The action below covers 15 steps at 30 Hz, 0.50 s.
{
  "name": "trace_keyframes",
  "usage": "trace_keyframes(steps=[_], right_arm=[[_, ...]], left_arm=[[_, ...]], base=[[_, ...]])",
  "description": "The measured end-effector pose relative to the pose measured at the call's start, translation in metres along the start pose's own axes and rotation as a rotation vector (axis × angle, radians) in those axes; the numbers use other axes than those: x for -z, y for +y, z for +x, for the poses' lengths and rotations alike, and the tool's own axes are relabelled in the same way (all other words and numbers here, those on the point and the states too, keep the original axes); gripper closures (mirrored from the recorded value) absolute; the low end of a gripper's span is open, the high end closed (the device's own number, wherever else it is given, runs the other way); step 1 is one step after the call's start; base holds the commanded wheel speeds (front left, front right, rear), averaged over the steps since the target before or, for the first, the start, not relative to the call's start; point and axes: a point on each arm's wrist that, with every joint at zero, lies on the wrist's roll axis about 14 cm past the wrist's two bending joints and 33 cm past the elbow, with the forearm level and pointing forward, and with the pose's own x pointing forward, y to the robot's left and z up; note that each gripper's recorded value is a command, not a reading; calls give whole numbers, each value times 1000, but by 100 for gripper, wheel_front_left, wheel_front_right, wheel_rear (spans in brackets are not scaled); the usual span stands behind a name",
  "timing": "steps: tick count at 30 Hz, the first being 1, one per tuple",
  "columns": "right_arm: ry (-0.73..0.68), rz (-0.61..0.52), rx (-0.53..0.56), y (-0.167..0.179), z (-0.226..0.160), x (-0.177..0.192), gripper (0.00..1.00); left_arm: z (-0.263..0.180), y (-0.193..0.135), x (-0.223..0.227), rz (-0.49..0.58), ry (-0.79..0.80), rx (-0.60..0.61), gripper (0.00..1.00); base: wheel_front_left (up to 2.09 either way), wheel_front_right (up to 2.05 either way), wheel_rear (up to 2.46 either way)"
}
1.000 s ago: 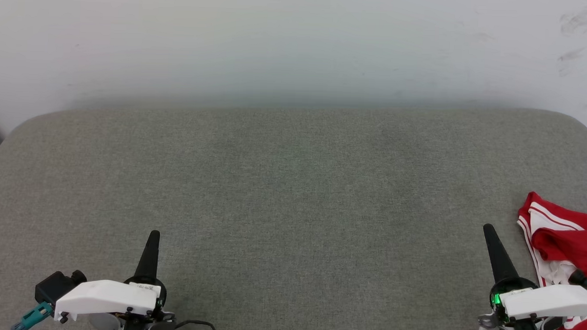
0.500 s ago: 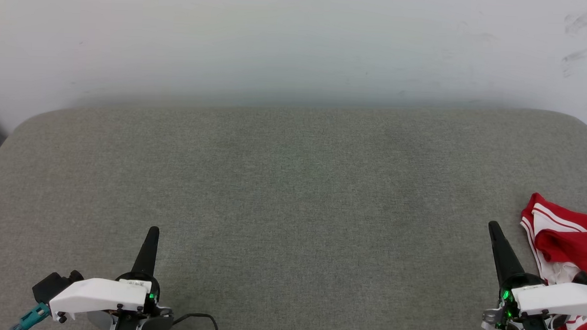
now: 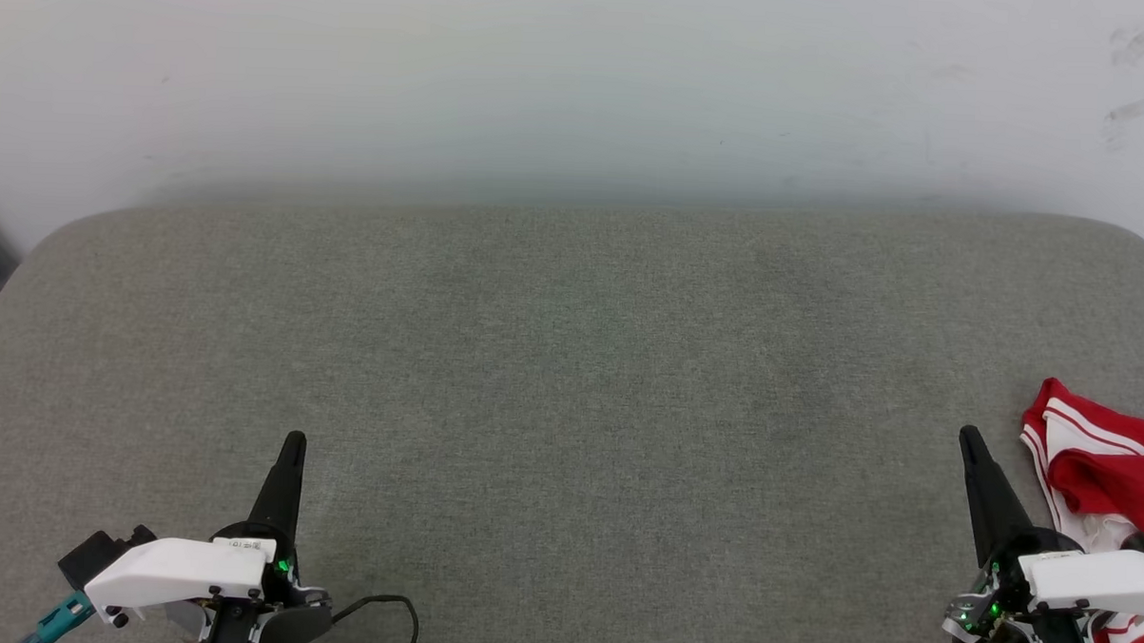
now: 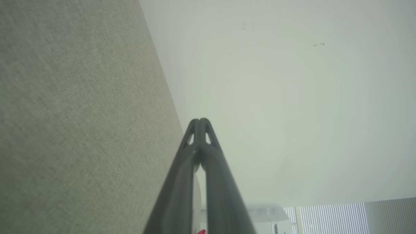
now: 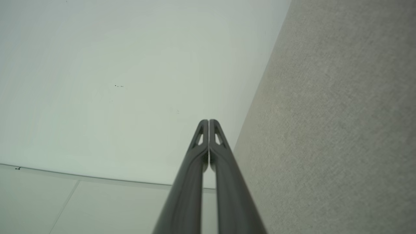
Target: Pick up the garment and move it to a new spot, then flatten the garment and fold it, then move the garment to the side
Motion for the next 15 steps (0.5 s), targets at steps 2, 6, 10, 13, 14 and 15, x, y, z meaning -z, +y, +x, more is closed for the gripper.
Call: trace_keyframes(steps=[2,6,10,13,14,15], right_arm=[[-2,14,0,0,0,0,100],[-1,47,-2,0,1,-1,100],[-1,76,-3,0,2,-1,100],[-2,99,-11,3,4,-1,100],[-2,107,-12,3,4,-1,100],[-1,114,-11,2,5,-1,100]], left_arm=[[0,0,-1,-15,-2,3,100],[0,-1,-2,-46,-3,6,100],[0,-2,-3,-74,-3,14,100],[1,-3,-4,-94,-4,19,100],[1,-4,-5,-101,-4,23,100],[1,-4,-5,-109,-6,24,100]], base=[[0,0,0],[0,0,0],[0,0,0],[0,0,0],[0,0,0],[0,0,0]])
